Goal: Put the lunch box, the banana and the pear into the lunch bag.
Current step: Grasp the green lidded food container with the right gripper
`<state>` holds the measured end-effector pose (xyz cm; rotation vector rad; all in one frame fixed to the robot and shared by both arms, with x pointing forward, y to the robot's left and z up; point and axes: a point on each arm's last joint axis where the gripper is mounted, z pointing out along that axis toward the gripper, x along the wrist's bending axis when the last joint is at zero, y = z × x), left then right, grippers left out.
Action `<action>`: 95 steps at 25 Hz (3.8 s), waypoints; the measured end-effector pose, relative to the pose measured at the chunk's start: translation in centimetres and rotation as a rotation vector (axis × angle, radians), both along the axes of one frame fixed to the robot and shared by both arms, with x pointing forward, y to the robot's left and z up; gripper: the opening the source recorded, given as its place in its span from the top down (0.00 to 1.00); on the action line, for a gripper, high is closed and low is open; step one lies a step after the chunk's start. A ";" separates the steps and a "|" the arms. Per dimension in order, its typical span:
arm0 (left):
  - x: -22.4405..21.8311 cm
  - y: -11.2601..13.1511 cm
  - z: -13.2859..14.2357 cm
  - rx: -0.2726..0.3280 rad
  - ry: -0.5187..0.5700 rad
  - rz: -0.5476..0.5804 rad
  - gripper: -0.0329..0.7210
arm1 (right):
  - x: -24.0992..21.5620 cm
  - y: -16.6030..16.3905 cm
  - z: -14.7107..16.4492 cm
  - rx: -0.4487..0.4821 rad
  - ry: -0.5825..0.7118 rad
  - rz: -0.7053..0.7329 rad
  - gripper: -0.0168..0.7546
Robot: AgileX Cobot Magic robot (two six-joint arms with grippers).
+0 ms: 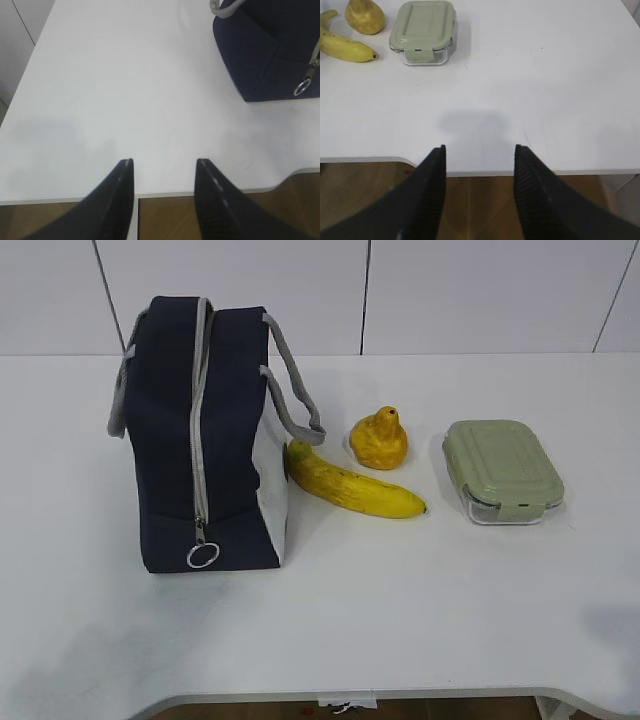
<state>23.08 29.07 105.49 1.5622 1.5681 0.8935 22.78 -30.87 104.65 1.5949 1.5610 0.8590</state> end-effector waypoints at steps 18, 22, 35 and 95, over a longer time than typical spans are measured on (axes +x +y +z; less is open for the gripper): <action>0.0 0.0 0.0 0.000 0.000 0.000 0.55 | 0.6 0.0 1.8 -0.003 0.010 0.000 0.52; 0.0 0.0 0.0 0.000 0.000 0.000 0.55 | 2.4 0.1 3.1 -0.016 0.056 -0.002 0.52; 0.0 -0.1 0.0 -0.005 -0.001 -0.004 0.55 | 11.5 0.7 2.8 0.055 0.297 -0.060 0.52; 0.0 -0.1 0.0 -0.011 -0.006 -0.008 0.55 | 39.3 -10.6 -7.5 0.818 0.542 0.293 0.50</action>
